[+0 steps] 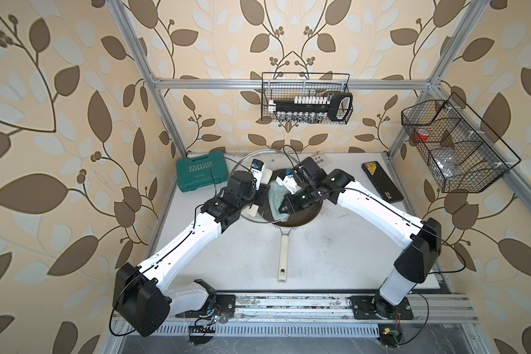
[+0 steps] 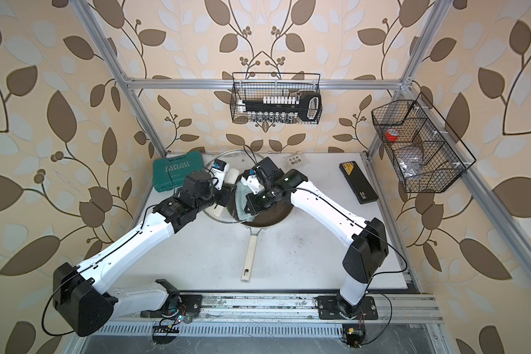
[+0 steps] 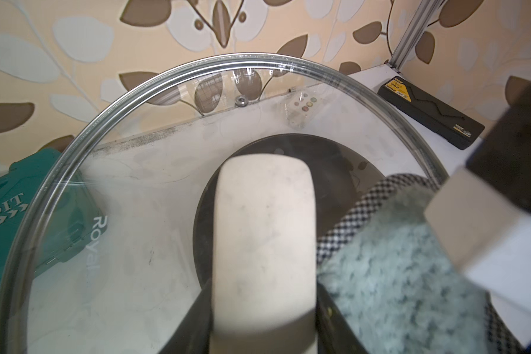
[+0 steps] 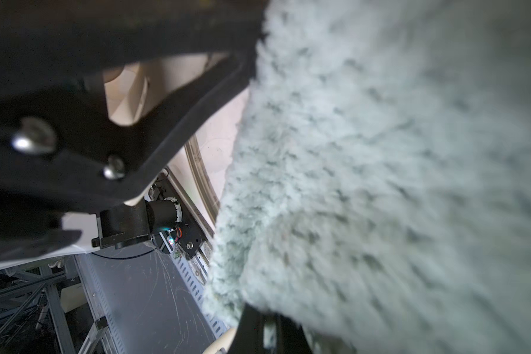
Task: Wipe the pot lid with a cloth
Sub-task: Wipe the pot lid.
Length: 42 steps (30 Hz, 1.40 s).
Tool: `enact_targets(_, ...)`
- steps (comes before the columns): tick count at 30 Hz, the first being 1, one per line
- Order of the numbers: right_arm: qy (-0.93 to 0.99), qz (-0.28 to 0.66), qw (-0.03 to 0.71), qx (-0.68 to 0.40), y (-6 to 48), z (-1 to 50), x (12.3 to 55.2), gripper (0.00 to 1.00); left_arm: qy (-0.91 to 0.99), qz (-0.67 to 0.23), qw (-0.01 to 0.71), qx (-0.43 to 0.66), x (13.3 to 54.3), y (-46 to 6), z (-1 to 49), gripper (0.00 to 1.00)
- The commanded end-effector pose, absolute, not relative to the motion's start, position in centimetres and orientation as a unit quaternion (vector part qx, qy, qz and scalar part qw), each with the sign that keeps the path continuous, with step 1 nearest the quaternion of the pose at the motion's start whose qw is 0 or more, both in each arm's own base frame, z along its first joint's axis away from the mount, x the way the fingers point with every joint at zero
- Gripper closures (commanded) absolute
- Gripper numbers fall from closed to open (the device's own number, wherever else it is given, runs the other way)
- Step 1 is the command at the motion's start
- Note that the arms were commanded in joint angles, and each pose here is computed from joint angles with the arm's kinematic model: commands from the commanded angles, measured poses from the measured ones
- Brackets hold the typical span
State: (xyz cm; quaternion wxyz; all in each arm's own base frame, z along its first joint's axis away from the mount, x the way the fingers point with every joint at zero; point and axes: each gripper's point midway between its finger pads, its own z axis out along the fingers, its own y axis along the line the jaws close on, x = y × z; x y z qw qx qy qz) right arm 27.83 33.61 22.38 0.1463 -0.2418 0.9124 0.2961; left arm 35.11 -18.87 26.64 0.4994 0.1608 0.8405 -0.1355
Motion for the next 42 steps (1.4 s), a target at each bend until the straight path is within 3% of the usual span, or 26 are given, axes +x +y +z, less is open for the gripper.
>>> enact_targets(1,0.913,0.292,0.171,-0.229,33.2,23.4,28.2,1.0,0.704,-0.195,0.673,0.115,35.9,-19.1,41.1,1.0)
enact_targets(7,0.914,0.286,0.189,-0.216,32.3,24.4,29.9,1.0,0.706,-0.197,0.67,0.118,35.5,-19.0,41.1,1.0)
enact_targets(26,0.913,0.296,0.228,-0.166,29.9,26.4,41.5,1.0,0.707,-0.202,0.666,0.124,35.0,-19.0,41.3,1.0)
enact_targets(33,0.911,0.305,0.212,-0.177,30.1,26.2,39.4,1.0,0.714,-0.183,0.669,0.099,35.5,-18.1,41.0,1.0)
enact_targets(42,0.907,0.317,0.187,-0.206,32.3,24.4,31.9,1.0,0.713,-0.176,0.674,0.084,36.1,-17.8,41.3,1.0)
